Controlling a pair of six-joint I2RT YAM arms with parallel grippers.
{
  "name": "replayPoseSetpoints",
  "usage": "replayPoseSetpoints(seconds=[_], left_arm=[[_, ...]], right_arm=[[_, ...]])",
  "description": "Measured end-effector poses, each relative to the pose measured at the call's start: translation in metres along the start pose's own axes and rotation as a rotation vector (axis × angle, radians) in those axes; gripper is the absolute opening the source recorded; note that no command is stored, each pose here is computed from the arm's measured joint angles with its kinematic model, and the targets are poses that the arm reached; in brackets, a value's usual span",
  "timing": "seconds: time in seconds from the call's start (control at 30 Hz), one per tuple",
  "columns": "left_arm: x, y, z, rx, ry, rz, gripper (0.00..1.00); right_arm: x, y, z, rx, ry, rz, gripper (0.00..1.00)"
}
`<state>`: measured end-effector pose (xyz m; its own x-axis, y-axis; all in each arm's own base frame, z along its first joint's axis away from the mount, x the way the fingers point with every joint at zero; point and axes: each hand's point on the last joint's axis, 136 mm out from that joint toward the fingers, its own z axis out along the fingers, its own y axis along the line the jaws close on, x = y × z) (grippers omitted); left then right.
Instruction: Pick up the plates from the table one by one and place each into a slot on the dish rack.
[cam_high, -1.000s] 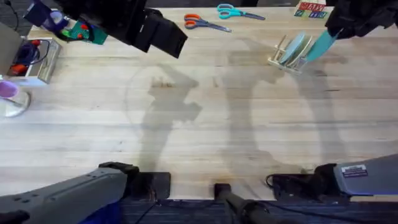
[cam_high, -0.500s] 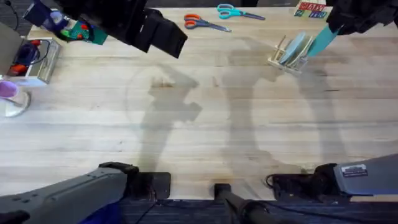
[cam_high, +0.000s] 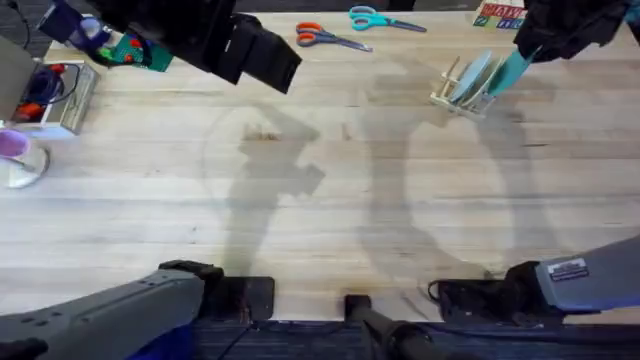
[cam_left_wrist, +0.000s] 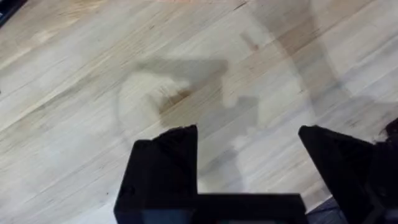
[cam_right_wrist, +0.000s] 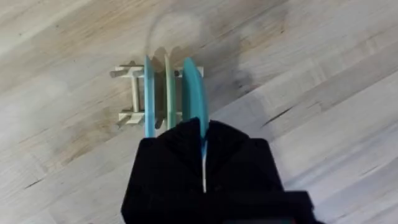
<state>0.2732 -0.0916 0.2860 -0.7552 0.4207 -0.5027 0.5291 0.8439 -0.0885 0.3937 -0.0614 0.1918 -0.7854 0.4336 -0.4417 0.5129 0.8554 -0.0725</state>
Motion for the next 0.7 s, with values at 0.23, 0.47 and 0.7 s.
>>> replayPoseSetpoints(seconds=[0.23, 0.47, 0.7], left_arm=[[0.0000, 0.0000, 0.0000, 0.000, 0.000, 0.000, 0.993], [0.0000, 0.0000, 0.0000, 0.000, 0.000, 0.000, 0.993], [0.0000, 0.0000, 0.0000, 0.000, 0.000, 0.000, 0.993]], right_arm=[[-0.0062, 0.0011, 0.0005, -0.009, -0.022, 0.006, 0.030], [-0.0084, -0.0061, 0.0023, 0.000, -0.020, 0.020, 0.030], [-0.0078, -0.0053, 0.0057, 0.003, -0.014, 0.017, 0.030]])
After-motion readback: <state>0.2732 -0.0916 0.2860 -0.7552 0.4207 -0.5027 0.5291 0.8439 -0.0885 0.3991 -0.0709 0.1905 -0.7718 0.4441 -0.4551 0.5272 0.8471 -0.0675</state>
